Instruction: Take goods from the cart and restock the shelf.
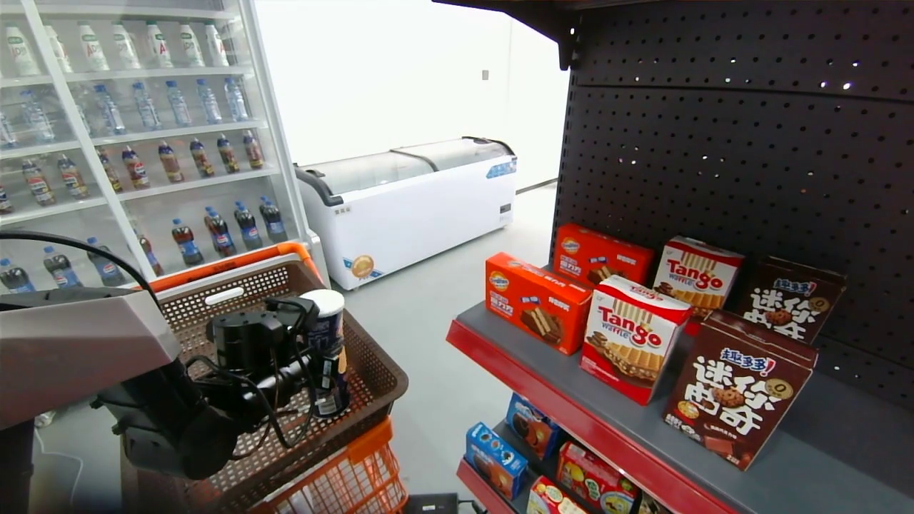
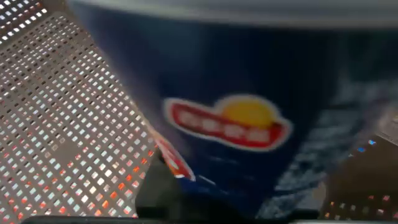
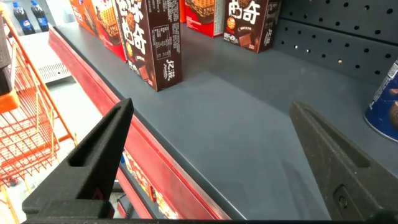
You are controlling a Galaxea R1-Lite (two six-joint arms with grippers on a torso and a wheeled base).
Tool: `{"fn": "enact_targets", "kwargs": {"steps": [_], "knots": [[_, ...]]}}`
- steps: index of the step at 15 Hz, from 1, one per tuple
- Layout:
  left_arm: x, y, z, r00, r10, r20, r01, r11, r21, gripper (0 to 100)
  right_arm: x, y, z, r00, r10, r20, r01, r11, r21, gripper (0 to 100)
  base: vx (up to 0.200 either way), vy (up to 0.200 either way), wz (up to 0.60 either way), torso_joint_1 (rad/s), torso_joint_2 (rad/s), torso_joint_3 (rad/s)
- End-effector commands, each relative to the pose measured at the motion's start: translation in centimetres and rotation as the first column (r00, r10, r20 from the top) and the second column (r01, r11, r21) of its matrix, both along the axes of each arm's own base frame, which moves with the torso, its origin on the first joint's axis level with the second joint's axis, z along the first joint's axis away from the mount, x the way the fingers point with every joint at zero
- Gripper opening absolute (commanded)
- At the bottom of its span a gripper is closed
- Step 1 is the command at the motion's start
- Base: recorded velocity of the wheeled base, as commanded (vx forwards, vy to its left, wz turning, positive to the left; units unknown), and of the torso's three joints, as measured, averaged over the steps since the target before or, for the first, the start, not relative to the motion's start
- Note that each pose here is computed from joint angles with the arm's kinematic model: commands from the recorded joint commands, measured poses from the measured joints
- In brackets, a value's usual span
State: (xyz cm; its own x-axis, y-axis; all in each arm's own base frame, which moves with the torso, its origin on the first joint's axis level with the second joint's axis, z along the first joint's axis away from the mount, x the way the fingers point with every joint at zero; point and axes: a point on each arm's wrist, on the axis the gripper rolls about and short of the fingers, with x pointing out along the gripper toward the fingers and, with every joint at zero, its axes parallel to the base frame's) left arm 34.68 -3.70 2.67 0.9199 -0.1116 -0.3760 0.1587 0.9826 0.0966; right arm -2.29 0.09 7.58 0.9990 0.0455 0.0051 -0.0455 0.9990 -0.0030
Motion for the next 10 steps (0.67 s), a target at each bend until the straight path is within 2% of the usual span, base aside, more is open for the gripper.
{"fn": "enact_targets", "kwargs": {"steps": [1,3,4,5,6,7,8,9,10], "knots": [[-0.1,-0.2,0.5,1.000,0.001,0.006,-0.001,1.000,0.006,0,0.0,0.0,0.0,1.000,0.000,0.000,0.000,1.000,0.000,100,0.000,0.000,0.00,0.000,0.00,0.000],[-0.3,-0.5,2.2,1.000,-0.021,0.003,0.021,1.000,-0.004,0,0.0,0.0,0.0,1.000,0.000,0.000,0.000,1.000,0.000,100,0.000,0.000,0.00,0.000,0.00,0.000],[-0.8,-0.7,3.4,0.998,-0.055,-0.009,0.055,0.998,-0.007,0,0.0,0.0,0.0,1.000,0.000,0.000,0.000,1.000,0.000,100,0.000,0.000,0.00,0.000,0.00,0.000],[-1.6,-1.5,5.3,0.993,-0.116,-0.013,0.115,0.993,-0.024,0,0.0,0.0,0.0,1.000,0.000,0.000,0.000,1.000,0.000,100,0.000,0.000,0.00,0.000,0.00,0.000],[-1.6,-1.5,5.3,0.993,-0.116,-0.013,0.115,0.993,-0.024,0,0.0,0.0,0.0,1.000,0.000,0.000,0.000,1.000,0.000,100,0.000,0.000,0.00,0.000,0.00,0.000],[-3.6,-2.7,8.5,0.977,-0.213,-0.003,0.212,0.976,-0.047,0,0.0,0.0,0.0,1.000,0.000,0.000,0.000,1.000,0.000,100,0.000,0.000,0.00,0.000,0.00,0.000],[-5.2,-3.0,10.6,0.959,-0.282,0.012,0.282,0.957,-0.061,0,0.0,0.0,0.0,1.000,0.000,0.000,0.000,1.000,0.000,100,0.000,0.000,0.00,0.000,0.00,0.000],[-6.4,-3.3,11.9,0.933,-0.360,0.019,0.361,0.930,-0.074,0,0.0,0.0,0.0,1.000,0.000,0.000,0.000,1.000,0.000,100,0.000,0.000,0.00,0.000,0.00,0.000],[-7.7,-3.5,12.8,0.897,-0.442,0.014,0.442,0.893,-0.084,0,0.0,0.0,0.0,1.000,0.000,0.000,0.000,1.000,0.000,100,0.000,0.000,0.00,0.000,0.00,0.000]]}}
